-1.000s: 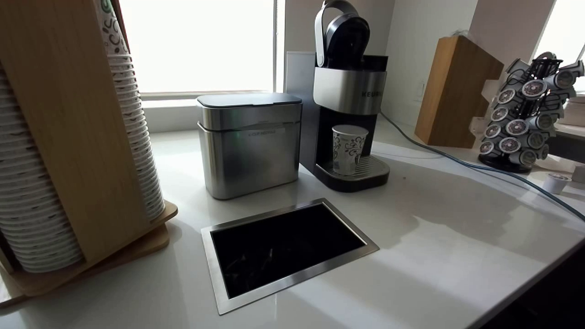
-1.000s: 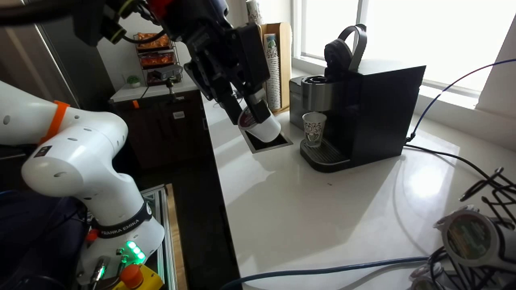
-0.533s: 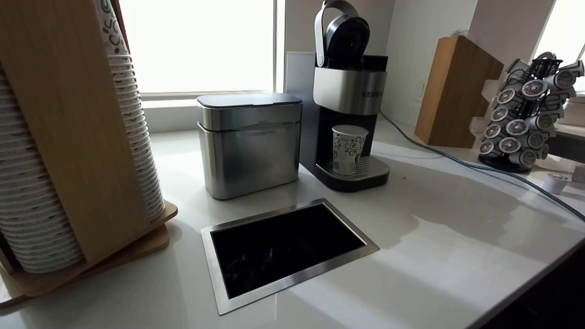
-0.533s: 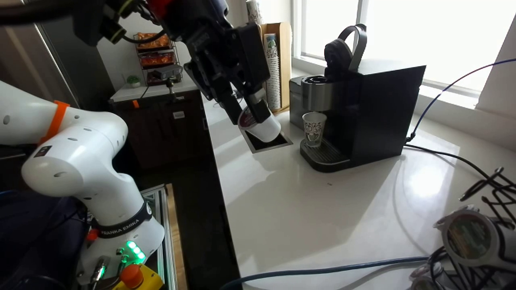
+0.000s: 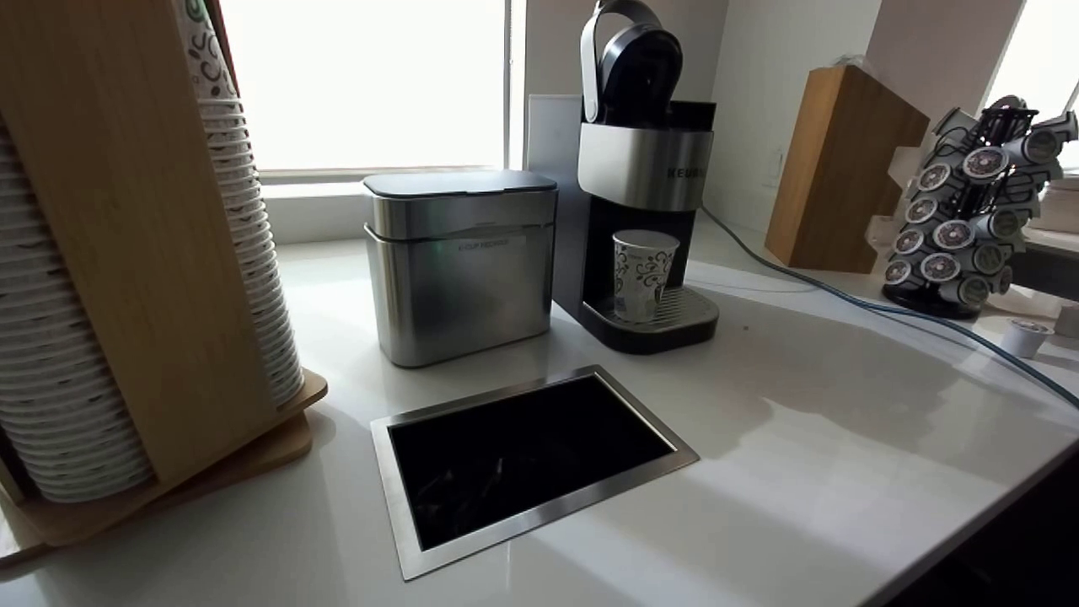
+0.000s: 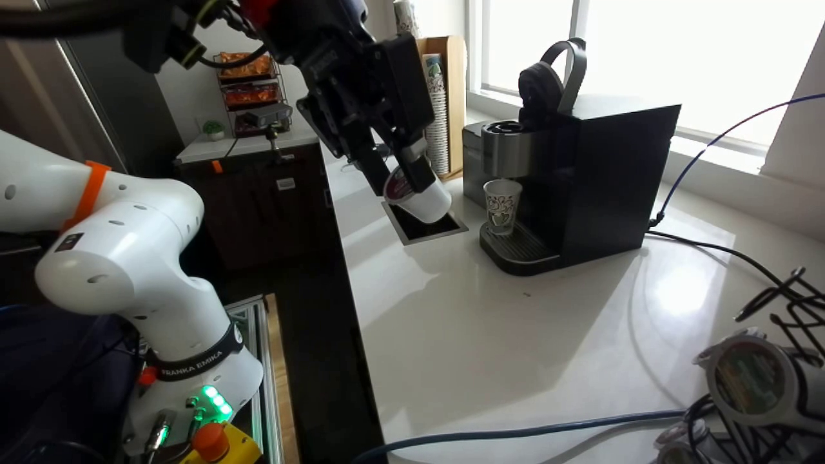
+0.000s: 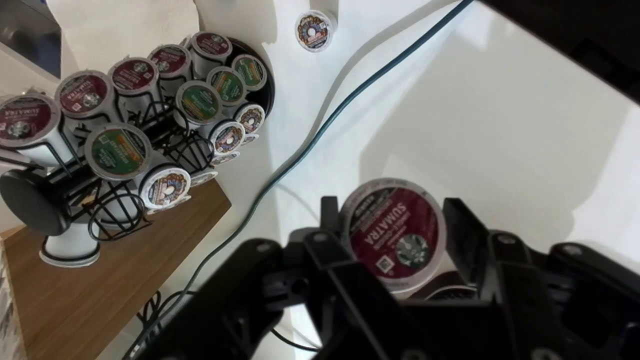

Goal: Remove one coffee pod from the rack and put it in the coffee maker

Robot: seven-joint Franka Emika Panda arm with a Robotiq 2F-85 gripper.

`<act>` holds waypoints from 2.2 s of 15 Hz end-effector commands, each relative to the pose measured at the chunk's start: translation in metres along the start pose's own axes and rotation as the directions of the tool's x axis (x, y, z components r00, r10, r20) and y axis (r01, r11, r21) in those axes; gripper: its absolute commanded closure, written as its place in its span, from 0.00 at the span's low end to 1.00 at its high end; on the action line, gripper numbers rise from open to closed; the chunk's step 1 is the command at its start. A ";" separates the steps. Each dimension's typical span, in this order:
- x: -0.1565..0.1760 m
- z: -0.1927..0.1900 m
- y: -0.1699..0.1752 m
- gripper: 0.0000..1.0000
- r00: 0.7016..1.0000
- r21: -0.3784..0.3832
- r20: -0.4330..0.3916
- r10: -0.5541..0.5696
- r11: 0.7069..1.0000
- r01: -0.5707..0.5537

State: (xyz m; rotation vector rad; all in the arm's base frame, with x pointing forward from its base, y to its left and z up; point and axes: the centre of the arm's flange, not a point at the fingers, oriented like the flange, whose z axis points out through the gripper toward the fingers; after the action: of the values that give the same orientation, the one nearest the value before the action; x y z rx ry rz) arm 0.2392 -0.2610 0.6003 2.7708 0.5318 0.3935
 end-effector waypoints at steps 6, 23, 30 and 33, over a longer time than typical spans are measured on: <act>0.146 -0.030 -0.081 0.71 0.928 0.029 -0.006 -0.374 0.927 0.374; 0.294 -0.044 -0.155 0.71 0.590 -0.029 0.026 -0.807 0.589 0.808; 0.330 -0.041 -0.149 0.46 0.452 0.008 0.140 -0.881 0.458 0.889; 0.356 -0.040 -0.148 0.46 0.405 0.017 0.169 -0.899 0.413 0.910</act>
State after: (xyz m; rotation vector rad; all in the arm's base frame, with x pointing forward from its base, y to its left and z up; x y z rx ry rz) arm 0.4983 0.0208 0.6619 1.9369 1.7941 -0.0823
